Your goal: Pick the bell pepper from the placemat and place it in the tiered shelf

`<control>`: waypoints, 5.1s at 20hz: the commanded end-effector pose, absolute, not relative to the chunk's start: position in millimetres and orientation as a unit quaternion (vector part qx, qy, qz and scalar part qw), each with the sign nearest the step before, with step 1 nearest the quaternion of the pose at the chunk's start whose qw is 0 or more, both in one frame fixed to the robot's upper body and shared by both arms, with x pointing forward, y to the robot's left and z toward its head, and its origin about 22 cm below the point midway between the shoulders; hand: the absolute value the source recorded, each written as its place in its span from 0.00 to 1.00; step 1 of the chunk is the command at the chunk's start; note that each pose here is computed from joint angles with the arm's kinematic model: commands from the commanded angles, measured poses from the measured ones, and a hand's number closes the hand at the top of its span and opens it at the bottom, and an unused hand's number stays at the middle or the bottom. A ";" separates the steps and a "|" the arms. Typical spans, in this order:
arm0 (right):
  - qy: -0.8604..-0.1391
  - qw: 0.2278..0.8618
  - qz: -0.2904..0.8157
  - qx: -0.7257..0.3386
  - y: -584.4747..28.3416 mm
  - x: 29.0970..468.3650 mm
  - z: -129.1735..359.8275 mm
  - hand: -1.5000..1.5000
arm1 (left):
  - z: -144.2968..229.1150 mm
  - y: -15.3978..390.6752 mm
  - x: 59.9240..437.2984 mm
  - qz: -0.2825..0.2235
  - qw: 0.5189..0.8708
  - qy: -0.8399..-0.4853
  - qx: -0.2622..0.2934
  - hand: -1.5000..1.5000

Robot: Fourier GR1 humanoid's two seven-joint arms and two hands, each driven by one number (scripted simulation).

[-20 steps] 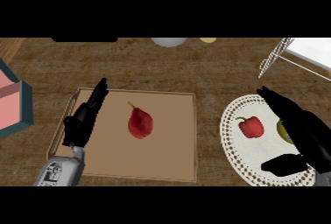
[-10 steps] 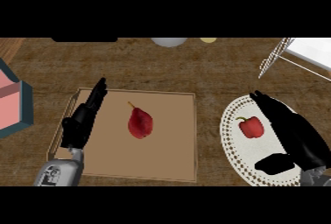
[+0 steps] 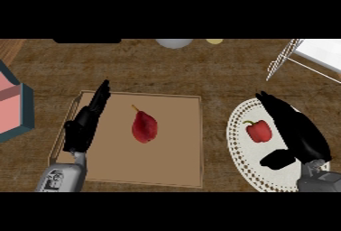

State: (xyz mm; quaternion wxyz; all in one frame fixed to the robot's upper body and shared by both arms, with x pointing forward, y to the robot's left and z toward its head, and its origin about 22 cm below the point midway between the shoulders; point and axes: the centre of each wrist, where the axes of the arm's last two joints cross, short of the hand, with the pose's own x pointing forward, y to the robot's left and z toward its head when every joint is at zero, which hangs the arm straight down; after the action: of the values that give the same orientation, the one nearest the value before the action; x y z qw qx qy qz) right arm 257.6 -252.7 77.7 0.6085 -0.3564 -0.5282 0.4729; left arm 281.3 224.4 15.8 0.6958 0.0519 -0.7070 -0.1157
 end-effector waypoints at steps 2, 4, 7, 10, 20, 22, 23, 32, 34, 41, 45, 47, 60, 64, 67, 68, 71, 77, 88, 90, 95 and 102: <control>-0.528 0.619 0.465 -0.349 -263.6 277.5 59.5 0.00 | 29.3 220.1 292.3 -0.112 0.698 -0.706 0.045 0.50; -0.526 0.613 0.475 -0.351 -235.9 265.5 43.4 0.00 | 12.1 229.7 292.9 -0.117 0.698 -0.705 0.052 0.50; -0.527 0.610 0.480 -0.346 -255.1 260.3 61.1 0.00 | -1.7 228.2 272.3 -0.117 0.696 -0.707 0.048 0.50; -0.528 0.614 0.472 -0.349 -280.6 285.1 40.2 0.00 | 8.4 232.0 291.8 -0.113 0.697 -0.706 0.049 0.50; -0.496 0.580 0.542 -0.352 -261.0 263.2 35.7 1.00 | 24.5 220.8 290.6 -0.111 0.700 -0.704 0.051 0.50; -0.506 0.564 0.542 -0.364 -254.1 287.1 28.0 1.00 | 9.4 216.0 279.0 -0.119 0.699 -0.704 0.037 0.50; -0.517 0.562 0.532 -0.365 -270.9 262.2 38.5 1.00 | 21.7 228.2 282.8 -0.116 0.703 -0.700 0.048 0.50; -0.510 0.643 0.416 -0.392 -207.9 289.6 42.5 1.00 | 9.2 223.0 275.7 -0.117 0.696 -0.706 0.058 0.50; -0.455 0.713 0.334 -0.417 -212.1 298.1 44.6 1.00 | 23.9 218.9 285.1 -0.115 0.692 -0.711 0.049 0.50; -0.477 0.749 0.093 -0.450 -180.2 339.4 106.9 1.00 | 11.9 210.3 282.1 -0.120 0.692 -0.711 0.032 0.50; -0.542 0.702 0.023 -0.461 -141.5 342.9 147.4 1.00 | 10.1 208.6 278.8 -0.125 0.696 -0.706 0.039 0.50; -0.547 0.680 0.019 -0.487 -116.4 343.6 158.8 1.00 | 18.3 209.1 289.4 -0.118 0.698 -0.705 0.041 0.50; -0.508 0.592 -0.052 -0.624 -121.1 343.0 278.6 1.00 | 21.2 222.5 278.1 -0.118 0.699 -0.704 0.048 0.50; -0.493 0.560 -0.075 -0.661 -142.2 350.8 285.7 1.00 | 14.2 227.5 277.7 -0.112 0.699 -0.705 0.047 0.50; -0.477 0.546 -0.072 -0.685 -159.4 349.2 309.9 1.00 | 5.3 235.4 272.7 -0.117 0.701 -0.702 0.047 0.50; -0.475 0.548 -0.074 -0.685 -156.9 360.7 304.4 1.00 | 12.5 230.8 278.7 -0.118 0.697 -0.706 0.049 0.50; -0.480 0.544 -0.088 -0.683 -176.0 368.3 320.4 1.00 | 14.5 228.1 283.3 -0.120 0.694 -0.709 0.040 0.50; -0.475 0.515 -0.114 -0.705 -209.1 372.2 339.4 1.00 | 8.5 227.9 275.2 -0.118 0.695 -0.707 0.053 0.50; -0.438 0.470 -0.076 -0.762 -269.3 386.9 351.2 1.00 | 16.3 221.0 286.6 -0.116 0.695 -0.709 0.037 0.50; -0.426 0.468 -0.067 -0.772 -279.3 400.1 350.6 1.00 | 27.6 223.5 293.4 -0.128 0.694 -0.708 0.042 0.50; -0.418 0.456 -0.064 -0.783 -286.0 408.1 326.7 1.00 | 24.6 228.3 288.9 -0.125 0.694 -0.708 0.050 0.50; -0.438 0.431 -0.031 -0.789 -338.6 417.8 296.8 1.00 | 30.8 212.4 285.1 -0.127 0.687 -0.714 0.049 0.50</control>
State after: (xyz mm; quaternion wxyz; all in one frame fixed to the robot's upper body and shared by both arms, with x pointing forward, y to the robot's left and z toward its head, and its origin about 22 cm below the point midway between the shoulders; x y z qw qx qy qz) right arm 413.6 -317.8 307.9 0.4372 -0.7903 -0.4283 -0.0299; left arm 282.1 216.7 21.5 0.6929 0.0439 -0.7090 -0.1237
